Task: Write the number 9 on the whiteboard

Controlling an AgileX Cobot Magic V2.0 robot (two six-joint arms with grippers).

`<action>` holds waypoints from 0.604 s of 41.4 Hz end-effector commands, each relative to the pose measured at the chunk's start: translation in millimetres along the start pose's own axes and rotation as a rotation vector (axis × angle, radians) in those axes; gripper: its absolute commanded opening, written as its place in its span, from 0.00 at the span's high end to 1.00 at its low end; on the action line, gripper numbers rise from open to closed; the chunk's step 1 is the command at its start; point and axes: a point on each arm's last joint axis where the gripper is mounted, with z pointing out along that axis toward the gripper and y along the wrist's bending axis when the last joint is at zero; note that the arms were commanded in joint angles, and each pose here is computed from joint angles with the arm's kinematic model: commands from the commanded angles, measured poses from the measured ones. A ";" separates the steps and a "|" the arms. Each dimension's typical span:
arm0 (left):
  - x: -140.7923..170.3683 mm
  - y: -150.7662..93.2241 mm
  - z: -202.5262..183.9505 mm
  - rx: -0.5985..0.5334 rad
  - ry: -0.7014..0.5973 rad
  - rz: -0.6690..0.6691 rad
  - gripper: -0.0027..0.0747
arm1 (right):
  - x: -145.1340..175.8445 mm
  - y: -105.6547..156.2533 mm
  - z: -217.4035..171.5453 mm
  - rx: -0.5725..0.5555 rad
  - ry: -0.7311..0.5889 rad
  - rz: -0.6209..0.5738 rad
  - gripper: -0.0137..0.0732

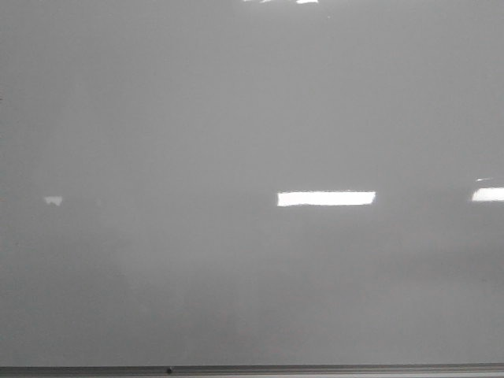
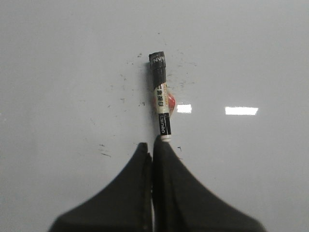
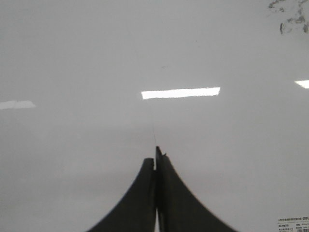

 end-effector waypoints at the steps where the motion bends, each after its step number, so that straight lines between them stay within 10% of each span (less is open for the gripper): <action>1: -11.5 0.1 -2.2 0.000 -0.142 -0.006 0.99 | -12.0 0.5 -2.5 -0.003 -0.132 -0.009 0.92; 16: -68.6 0.1 -18.2 0.007 -0.434 -0.073 0.99 | -58.0 5.8 -17.7 -0.016 -0.238 -0.007 0.92; 25: -109.1 -2.4 -5.1 0.010 -0.194 -0.038 0.99 | -96.9 10.8 -17.2 -0.004 -0.040 -0.008 0.92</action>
